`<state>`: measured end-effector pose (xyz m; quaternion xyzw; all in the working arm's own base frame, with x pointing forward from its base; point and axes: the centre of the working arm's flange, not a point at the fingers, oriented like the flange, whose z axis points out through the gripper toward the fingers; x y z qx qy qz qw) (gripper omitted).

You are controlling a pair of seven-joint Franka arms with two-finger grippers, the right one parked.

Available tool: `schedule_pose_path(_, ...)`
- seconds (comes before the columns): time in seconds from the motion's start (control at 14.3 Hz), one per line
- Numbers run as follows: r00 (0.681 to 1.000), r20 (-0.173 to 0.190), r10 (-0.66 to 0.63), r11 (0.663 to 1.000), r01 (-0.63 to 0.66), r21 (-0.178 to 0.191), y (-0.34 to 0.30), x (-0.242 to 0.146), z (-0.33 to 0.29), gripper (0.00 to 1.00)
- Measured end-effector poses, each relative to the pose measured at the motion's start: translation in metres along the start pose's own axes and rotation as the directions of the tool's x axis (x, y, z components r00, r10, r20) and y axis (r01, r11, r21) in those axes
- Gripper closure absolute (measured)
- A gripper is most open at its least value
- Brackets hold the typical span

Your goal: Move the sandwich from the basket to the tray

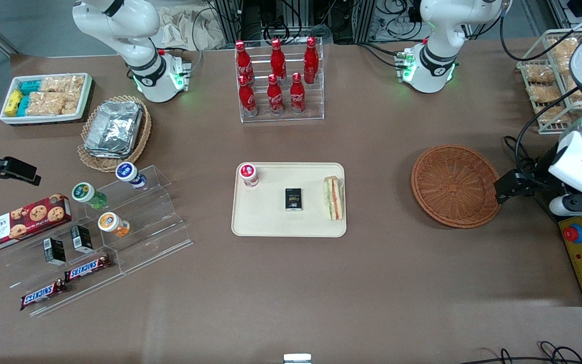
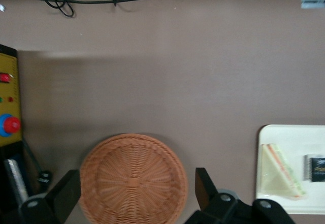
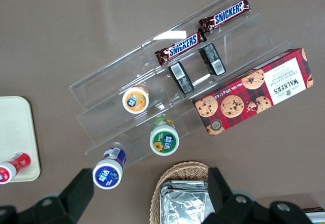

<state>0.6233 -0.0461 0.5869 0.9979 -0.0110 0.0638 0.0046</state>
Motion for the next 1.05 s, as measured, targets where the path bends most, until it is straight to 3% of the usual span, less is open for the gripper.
schedule_pose_path(0.35, 0.999, 0.037, 0.007, 1.0, -0.007, 0.006, -0.018, -0.002, 0.006, 0.0)
schedule_pose_path(0.7, 0.99, 0.14, 0.008, 1.0, -0.009, 0.009, -0.017, -0.014, 0.017, 0.0)
schedule_pose_path(1.05, 0.99, 0.144, 0.001, 1.0, -0.003, 0.011, -0.022, -0.014, 0.018, 0.0)
